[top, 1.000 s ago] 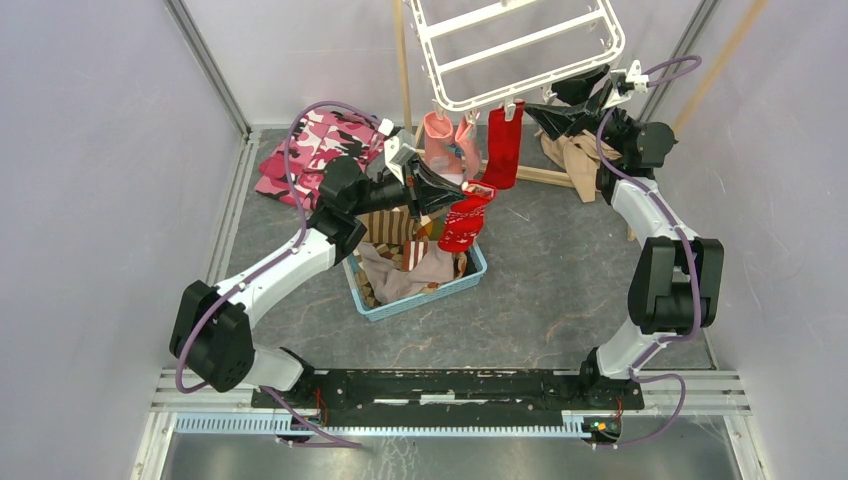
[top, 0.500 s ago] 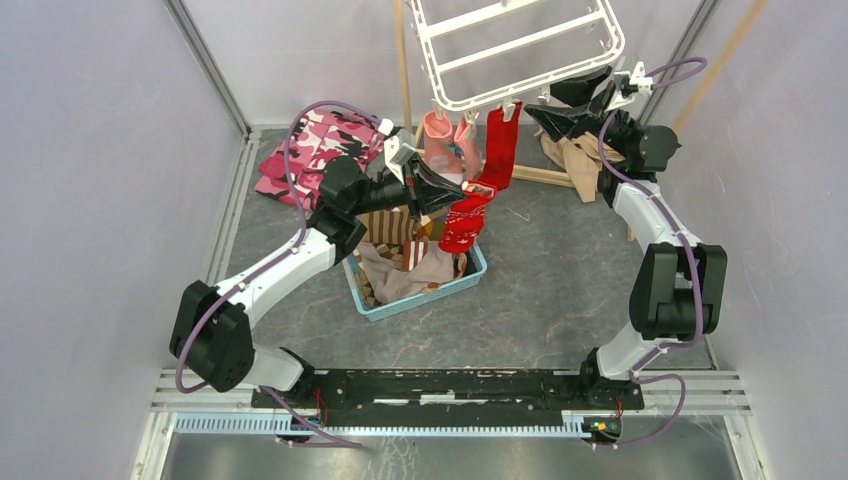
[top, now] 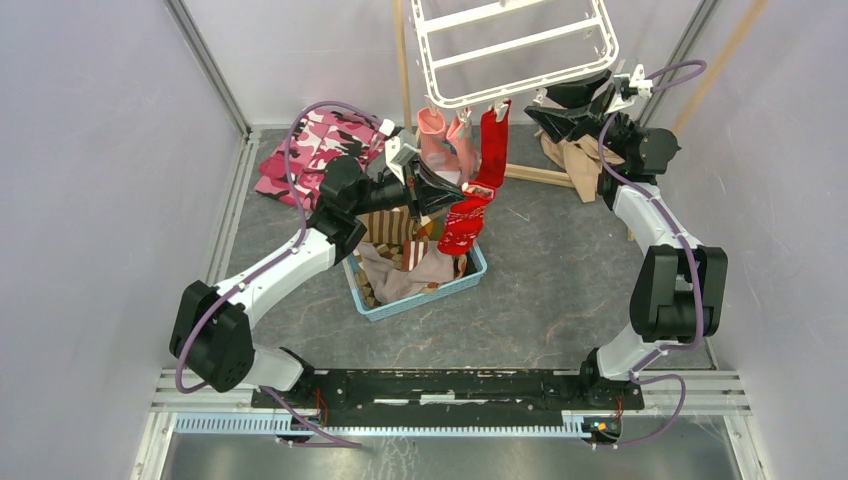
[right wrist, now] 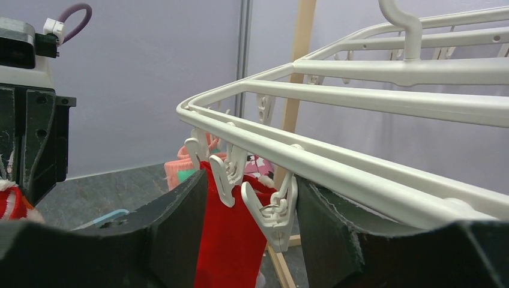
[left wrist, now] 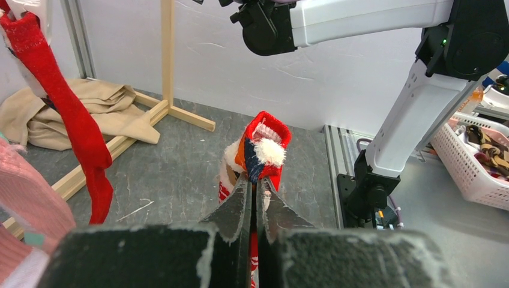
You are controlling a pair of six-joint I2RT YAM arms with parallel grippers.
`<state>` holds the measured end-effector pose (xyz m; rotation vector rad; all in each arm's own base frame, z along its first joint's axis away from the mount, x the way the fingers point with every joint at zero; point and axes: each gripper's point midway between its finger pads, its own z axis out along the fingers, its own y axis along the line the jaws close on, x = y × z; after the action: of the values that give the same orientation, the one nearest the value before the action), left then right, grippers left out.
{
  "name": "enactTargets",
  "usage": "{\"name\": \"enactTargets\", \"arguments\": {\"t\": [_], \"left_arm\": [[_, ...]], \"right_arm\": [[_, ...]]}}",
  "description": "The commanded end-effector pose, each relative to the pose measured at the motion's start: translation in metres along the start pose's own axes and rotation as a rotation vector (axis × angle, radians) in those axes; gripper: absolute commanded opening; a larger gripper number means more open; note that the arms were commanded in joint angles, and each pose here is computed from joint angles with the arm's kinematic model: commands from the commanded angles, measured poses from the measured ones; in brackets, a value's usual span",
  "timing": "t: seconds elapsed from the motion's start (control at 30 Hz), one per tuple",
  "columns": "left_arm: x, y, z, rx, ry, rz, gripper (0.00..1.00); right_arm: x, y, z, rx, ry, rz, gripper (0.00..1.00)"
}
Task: Clip the socks to the hanger
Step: Open the clamp at the hanger.
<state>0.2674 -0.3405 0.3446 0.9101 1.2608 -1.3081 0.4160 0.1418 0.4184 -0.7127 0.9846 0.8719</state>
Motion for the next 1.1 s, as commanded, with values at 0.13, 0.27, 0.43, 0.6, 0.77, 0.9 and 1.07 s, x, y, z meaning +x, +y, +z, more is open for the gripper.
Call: {"name": "enactTargets", "arguments": {"t": [0.13,0.27,0.43,0.6,0.77,0.9,1.07], "left_arm": [[-0.021,-0.011,-0.001,0.026,-0.034,0.098,0.03],[-0.021,-0.011,-0.001,0.026,-0.034,0.099,0.03],[-0.020,-0.011,-0.001,0.025,-0.032,0.099,0.03],[-0.020,-0.010,0.000,0.024,-0.034,0.100,0.03],[-0.020,-0.007,0.001,0.016,-0.035,0.099,0.03],[-0.023,-0.003,0.003,0.004,-0.037,0.101,0.03],[-0.027,0.009,0.010,-0.032,-0.035,0.079,0.03]], "right_arm": [[-0.024,0.009,0.002,-0.016,-0.027,-0.068,0.56],[-0.022,0.009,0.002,-0.014,-0.022,-0.067,0.48],[-0.022,0.007,0.003,-0.005,-0.020,-0.066,0.42],[-0.022,0.007,0.003,-0.003,-0.019,-0.066,0.38],[-0.021,0.006,0.003,0.001,-0.009,-0.044,0.28],[-0.019,0.006,0.004,0.000,0.004,-0.025,0.21],[-0.016,0.005,0.005,0.008,0.020,0.003,0.17]]}}
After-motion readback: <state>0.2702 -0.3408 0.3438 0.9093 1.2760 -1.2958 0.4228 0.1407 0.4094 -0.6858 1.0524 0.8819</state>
